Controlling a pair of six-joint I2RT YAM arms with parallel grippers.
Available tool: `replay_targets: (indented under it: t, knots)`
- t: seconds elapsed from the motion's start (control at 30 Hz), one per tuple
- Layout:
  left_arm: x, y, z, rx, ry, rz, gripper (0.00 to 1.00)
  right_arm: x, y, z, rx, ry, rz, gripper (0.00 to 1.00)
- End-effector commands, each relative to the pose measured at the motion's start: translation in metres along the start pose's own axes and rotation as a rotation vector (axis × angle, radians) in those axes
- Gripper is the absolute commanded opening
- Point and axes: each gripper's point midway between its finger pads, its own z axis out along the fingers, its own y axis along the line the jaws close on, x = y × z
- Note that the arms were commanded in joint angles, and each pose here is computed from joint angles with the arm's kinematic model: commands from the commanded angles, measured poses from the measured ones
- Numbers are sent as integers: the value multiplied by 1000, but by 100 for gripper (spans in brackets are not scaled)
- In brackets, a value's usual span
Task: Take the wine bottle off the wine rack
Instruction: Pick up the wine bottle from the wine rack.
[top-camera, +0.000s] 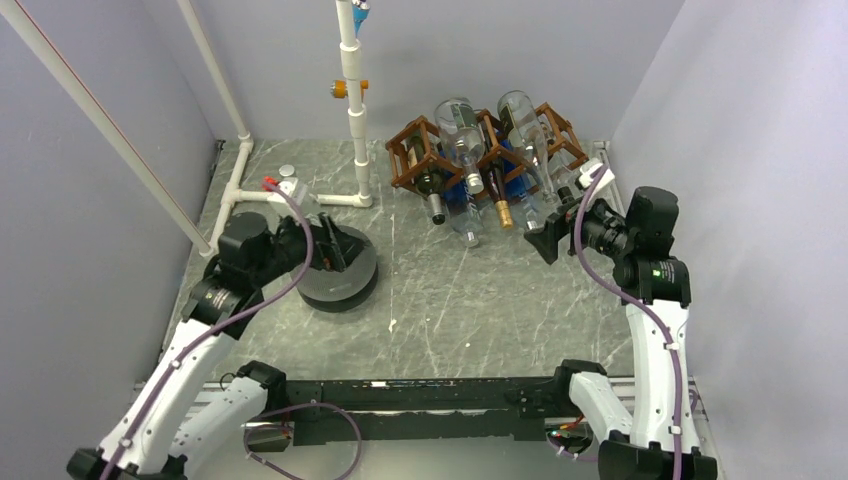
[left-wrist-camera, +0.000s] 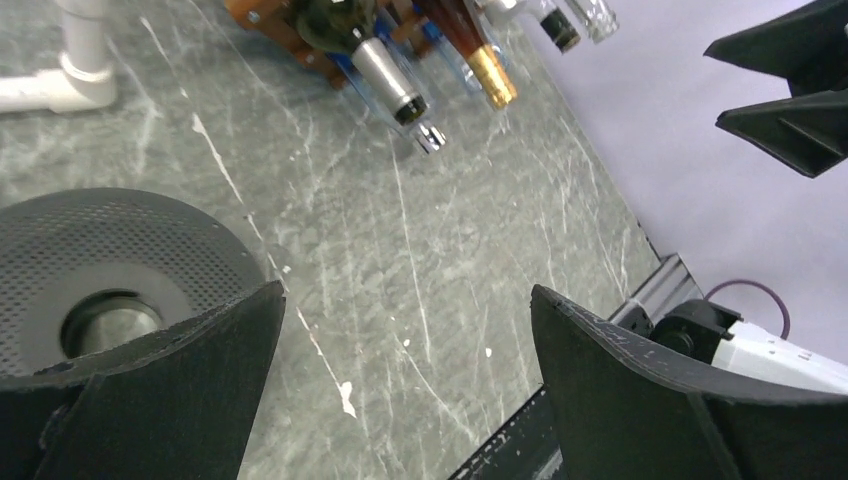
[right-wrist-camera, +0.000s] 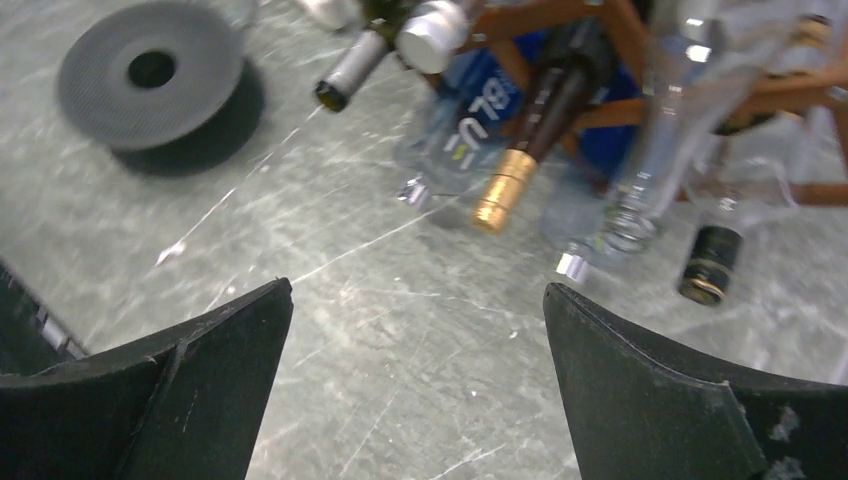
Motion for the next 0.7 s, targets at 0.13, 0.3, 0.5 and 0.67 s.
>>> replay_targets:
  t: [0.13, 0.3, 0.5, 0.67]
  knots:
    - [-8, -27, 26, -1, 10, 41, 99, 11, 37, 7, -283, -30, -106, 100]
    - [-13, -24, 47, -13, 30, 93, 99, 8, 32, 14, -312, -29, -61, 100]
    - [-9, -15, 62, -17, 76, 218, 99, -1, 22, 23, -321, -4, -8, 100]
    - [-1, -2, 67, -38, 97, 308, 99, -18, 13, 27, -320, 2, -8, 100]
